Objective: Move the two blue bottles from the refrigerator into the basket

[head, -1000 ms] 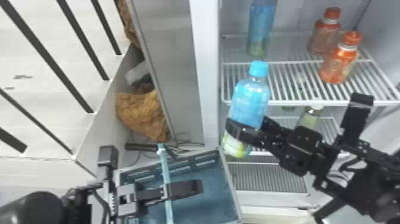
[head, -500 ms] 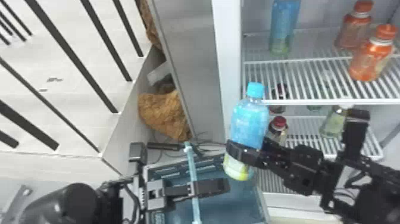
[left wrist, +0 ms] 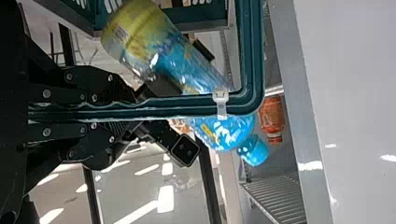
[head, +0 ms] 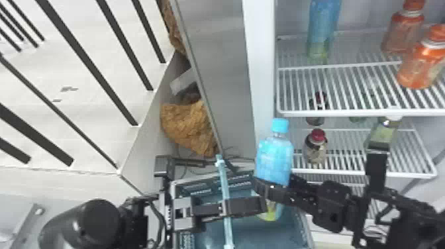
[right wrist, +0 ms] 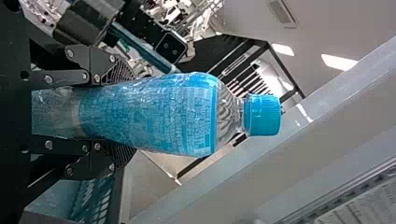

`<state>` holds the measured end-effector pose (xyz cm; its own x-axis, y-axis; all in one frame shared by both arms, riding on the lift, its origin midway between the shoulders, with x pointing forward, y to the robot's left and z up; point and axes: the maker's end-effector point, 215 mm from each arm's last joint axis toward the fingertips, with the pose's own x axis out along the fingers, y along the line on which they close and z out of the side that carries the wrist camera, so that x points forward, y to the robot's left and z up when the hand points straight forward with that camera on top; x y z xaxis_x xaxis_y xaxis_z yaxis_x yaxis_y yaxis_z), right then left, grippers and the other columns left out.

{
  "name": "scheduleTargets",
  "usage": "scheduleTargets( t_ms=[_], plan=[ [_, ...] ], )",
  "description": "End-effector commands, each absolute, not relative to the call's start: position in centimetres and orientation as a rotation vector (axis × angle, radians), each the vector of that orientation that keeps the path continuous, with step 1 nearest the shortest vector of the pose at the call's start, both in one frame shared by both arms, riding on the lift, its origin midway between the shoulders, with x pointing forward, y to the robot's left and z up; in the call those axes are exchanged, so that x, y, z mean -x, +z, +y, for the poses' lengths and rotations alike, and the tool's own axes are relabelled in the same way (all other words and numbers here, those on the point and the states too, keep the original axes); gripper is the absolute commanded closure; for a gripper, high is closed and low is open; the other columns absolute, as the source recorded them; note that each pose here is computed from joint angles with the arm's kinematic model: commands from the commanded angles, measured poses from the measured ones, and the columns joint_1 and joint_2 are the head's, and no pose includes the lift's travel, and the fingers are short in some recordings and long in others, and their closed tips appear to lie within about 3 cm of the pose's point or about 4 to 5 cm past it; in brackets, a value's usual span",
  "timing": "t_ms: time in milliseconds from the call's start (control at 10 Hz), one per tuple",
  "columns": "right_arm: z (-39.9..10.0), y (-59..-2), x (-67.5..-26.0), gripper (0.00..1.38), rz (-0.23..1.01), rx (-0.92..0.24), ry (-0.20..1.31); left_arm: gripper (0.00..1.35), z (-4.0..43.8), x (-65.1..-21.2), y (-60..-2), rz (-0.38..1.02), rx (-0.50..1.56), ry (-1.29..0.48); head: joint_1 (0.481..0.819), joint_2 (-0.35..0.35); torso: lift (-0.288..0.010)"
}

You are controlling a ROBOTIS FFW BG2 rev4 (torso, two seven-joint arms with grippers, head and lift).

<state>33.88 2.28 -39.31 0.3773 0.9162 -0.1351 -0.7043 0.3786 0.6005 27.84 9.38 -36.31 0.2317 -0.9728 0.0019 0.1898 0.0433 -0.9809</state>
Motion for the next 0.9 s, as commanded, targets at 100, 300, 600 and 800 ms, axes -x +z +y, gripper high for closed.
scheduleTargets(
  t_ms=[100, 300, 600, 800],
  plan=[
    [3.1, -40.7, -32.9, 1.23, 0.542, -0.498, 1.112, 1.20, 9.1, -28.0, -36.0, 0.906, 1.154, -1.123, 0.695, 0.224, -0.010],
    [3.7, -42.3, -31.6, 0.96, 0.612, -0.509, 1.128, 1.20, 9.0, -27.9, -35.9, 0.905, 1.160, -1.129, 0.695, 0.235, -0.010],
    [2.9, -42.2, -32.1, 0.08, 0.605, -0.465, 1.111, 1.20, 9.0, -27.8, -35.9, 0.906, 1.162, -1.126, 0.695, 0.248, -0.010],
    [2.0, -41.5, -32.5, 0.12, 0.584, -0.429, 1.088, 1.20, 9.1, -27.9, -35.9, 0.905, 1.162, -1.124, 0.695, 0.234, -0.010]
  ],
)
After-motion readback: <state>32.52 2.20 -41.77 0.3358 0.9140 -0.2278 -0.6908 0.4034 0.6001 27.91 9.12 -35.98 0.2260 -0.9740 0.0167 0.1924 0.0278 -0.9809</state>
